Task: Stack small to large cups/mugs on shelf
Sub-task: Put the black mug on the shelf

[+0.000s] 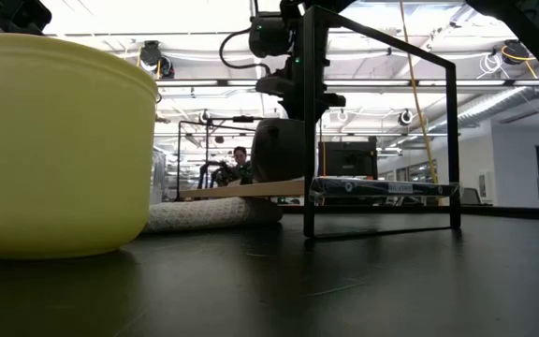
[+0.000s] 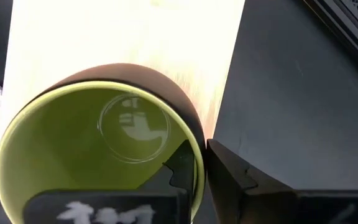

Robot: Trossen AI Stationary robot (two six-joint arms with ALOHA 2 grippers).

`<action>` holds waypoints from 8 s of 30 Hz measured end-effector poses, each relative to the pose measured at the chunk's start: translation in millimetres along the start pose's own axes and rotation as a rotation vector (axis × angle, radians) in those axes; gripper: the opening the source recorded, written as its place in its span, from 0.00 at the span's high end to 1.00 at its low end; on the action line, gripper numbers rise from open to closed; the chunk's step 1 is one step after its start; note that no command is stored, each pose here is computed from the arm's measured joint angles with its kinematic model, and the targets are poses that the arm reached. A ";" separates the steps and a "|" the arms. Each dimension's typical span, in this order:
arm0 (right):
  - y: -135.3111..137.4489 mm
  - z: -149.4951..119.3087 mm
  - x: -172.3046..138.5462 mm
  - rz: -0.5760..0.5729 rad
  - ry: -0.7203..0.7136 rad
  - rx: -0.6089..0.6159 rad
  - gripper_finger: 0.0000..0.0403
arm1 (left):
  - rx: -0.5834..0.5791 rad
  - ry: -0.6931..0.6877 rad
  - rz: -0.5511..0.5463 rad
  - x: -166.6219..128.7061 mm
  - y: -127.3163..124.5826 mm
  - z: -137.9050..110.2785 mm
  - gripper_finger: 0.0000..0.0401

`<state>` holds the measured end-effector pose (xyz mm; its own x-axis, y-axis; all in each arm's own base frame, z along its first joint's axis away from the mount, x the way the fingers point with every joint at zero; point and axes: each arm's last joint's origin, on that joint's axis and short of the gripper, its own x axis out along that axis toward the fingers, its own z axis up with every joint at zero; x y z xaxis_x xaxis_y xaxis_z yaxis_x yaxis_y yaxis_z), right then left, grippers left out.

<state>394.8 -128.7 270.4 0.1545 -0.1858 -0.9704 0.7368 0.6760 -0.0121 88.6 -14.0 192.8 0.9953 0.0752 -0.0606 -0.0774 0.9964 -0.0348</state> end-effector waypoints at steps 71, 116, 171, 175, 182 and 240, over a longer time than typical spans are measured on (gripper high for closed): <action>7.9 -287.6 -70.7 0.529 -0.879 -0.677 1.00 | 0.000 0.000 0.000 0.0 0.0 0.0 0.98; -23.8 -333.2 9.7 0.688 -1.202 -0.720 1.00 | -0.048 -0.155 -0.057 -1.3 -1.8 15.7 0.98; -24.4 -334.7 15.6 0.681 -1.133 -0.709 1.00 | -0.050 0.430 -0.050 194.5 105.8 195.9 1.00; -24.5 -334.9 16.1 0.677 -1.129 -0.713 1.00 | -0.027 0.499 -0.065 207.1 110.5 199.3 1.00; -24.5 -334.9 16.3 0.684 -1.122 -0.702 1.00 | -0.006 0.593 -0.105 230.6 120.0 198.5 1.00; -24.5 -334.8 16.3 0.689 -1.118 -0.692 1.00 | 0.203 1.012 -0.121 315.6 151.6 150.2 0.83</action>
<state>158.8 90.4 174.1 0.9849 0.0824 -0.1523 -0.0924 0.9939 -0.0596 399.7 166.7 318.2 0.4748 -0.0004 -0.8801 0.1248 0.9899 0.0668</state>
